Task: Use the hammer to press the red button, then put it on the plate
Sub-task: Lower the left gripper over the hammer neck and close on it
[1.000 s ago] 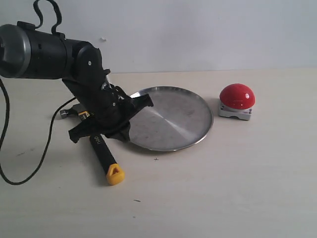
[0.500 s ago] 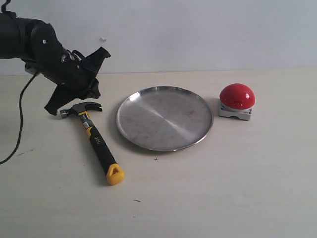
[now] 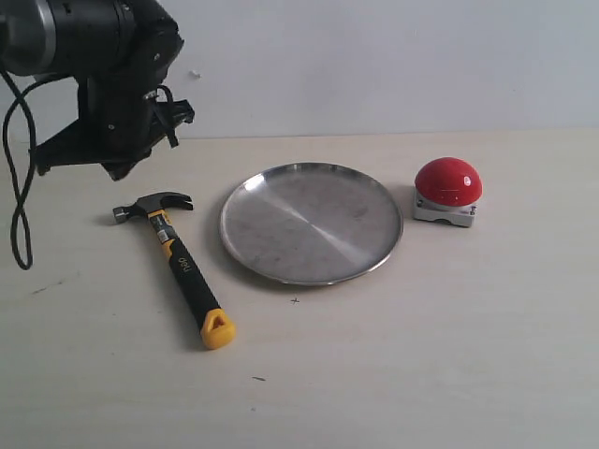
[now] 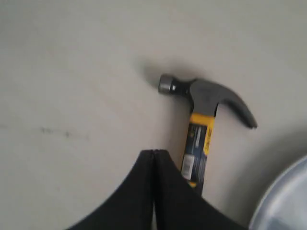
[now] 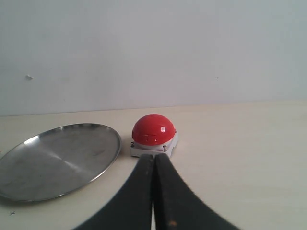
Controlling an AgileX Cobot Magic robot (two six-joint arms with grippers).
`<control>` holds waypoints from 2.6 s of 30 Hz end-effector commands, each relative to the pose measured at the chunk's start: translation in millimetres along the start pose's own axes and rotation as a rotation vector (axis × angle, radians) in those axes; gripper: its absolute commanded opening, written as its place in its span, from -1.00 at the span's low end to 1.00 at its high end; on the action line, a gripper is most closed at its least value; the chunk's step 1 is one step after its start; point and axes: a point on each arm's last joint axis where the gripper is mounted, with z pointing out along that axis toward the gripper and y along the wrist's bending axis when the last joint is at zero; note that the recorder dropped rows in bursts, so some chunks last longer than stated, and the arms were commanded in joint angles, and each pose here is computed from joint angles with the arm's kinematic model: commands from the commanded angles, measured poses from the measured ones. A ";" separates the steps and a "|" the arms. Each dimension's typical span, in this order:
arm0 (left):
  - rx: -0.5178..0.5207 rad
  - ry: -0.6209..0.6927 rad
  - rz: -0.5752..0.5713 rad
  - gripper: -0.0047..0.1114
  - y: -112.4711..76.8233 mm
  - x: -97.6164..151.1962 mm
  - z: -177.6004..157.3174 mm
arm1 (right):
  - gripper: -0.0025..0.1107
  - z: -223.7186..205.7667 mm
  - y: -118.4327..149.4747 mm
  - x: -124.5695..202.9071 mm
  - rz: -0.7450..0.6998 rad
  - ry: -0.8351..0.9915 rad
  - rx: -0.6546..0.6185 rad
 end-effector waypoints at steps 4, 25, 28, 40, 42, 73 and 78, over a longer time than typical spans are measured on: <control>0.082 0.349 -0.186 -0.92 -11.1 0.7 29.5 | -0.96 0.0 -0.4 1.2 -0.004 -0.002 0.004; 0.109 0.319 -0.072 0.11 -18.9 5.5 52.7 | -0.96 0.0 -0.4 1.2 -0.004 -0.002 0.004; 0.094 0.325 -0.104 0.11 -18.0 4.6 61.7 | -0.96 0.0 -0.4 1.2 -0.004 -0.002 0.004; 0.121 0.301 -0.151 0.11 -21.3 1.0 88.4 | -0.96 0.0 -0.4 1.2 -0.004 -0.002 0.004; 0.123 0.297 -0.153 0.11 -20.7 -0.6 90.4 | -0.96 0.0 -0.4 1.2 -0.004 -0.002 0.004; 0.068 0.315 -0.043 0.10 -28.6 6.2 148.3 | -0.96 0.0 -0.4 1.2 -0.006 -0.002 0.004; 0.020 0.355 -0.023 0.10 -20.4 4.5 150.3 | -0.96 0.0 -0.4 1.2 -0.006 -0.002 0.004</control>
